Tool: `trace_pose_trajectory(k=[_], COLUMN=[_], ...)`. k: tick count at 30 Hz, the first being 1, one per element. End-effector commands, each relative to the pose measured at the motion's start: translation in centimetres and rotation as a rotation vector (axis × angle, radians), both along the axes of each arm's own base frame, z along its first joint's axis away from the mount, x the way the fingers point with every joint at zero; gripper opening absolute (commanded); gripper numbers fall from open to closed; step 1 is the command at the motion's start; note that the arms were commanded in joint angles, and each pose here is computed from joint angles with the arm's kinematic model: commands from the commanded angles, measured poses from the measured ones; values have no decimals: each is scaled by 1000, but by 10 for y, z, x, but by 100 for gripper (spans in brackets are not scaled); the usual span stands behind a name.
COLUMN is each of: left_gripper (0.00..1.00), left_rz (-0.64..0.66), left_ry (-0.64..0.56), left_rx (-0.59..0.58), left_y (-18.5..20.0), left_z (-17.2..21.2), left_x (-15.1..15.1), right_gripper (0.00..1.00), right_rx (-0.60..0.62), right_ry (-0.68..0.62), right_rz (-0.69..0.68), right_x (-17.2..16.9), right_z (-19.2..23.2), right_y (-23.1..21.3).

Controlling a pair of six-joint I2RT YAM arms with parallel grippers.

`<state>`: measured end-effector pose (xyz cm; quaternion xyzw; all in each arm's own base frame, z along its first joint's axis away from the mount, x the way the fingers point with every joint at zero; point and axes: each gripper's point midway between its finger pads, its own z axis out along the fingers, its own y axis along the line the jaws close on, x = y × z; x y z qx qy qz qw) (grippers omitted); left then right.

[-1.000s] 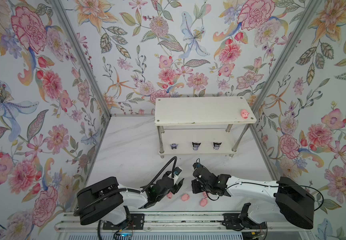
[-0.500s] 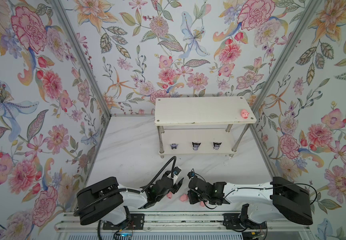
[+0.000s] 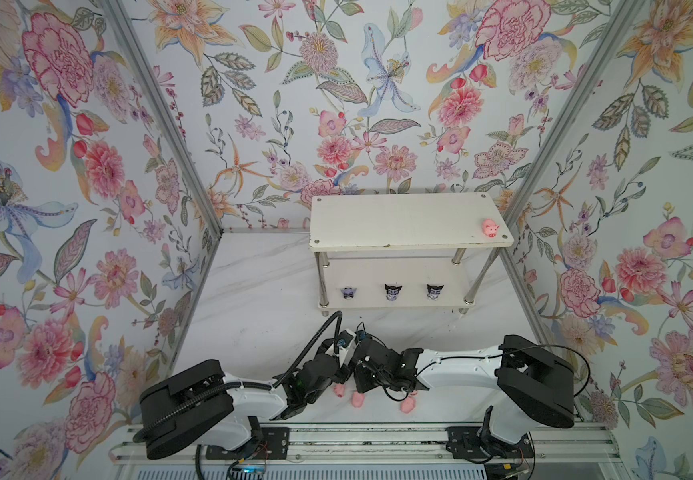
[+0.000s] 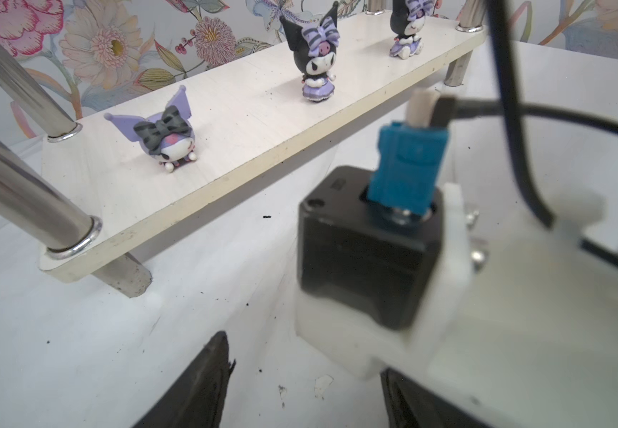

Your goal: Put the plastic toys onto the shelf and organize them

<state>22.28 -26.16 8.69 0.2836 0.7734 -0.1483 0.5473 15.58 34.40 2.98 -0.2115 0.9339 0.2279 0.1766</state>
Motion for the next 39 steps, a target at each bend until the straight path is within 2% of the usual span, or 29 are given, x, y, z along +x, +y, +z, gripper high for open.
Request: trace_pose_trajectory(k=[1, 8, 11, 13, 14, 20, 21, 26, 29, 34, 39], left_gripper=[66, 66, 66, 66, 66, 66, 66, 66, 67, 68, 69], left_rz=[22, 49, 66, 83, 88, 139, 144, 156, 153, 150, 149], left_ry=[-25, -35, -40, -46, -49, -77, -68, -69, -68, -67, -69], left_rx=[-22, -29, -30, -28, -29, -46, -24, -26, -29, -34, -40], left_y=[6, 12, 15, 19, 20, 31, 38, 42, 41, 42, 42], left_z=[7, 10, 11, 11, 12, 22, 13, 13, 13, 14, 15], left_x=[2, 4, 6, 7, 8, 14, 11, 12, 12, 11, 11], right_gripper=[4, 11, 21, 36, 39, 36, 37, 52, 57, 56, 42], right_rx=[25, 32, 8, -6, -13, -42, -44, -89, -100, -124, -158], right_ry=[-63, -90, -83, -79, -76, -48, -50, -66, -60, -50, -75], right_rz=[-44, -23, 19, 53, 66, 130, 130, 84, 64, 58, 12], right_x=[15, 6, -9, -21, -26, -54, -57, -58, -59, -62, -53], right_z=[19, 36, 33, 28, 26, 13, 13, 8, 4, -6, -11], right_y=[-11, -29, -29, -26, -24, -13, -12, -14, -12, -8, -12])
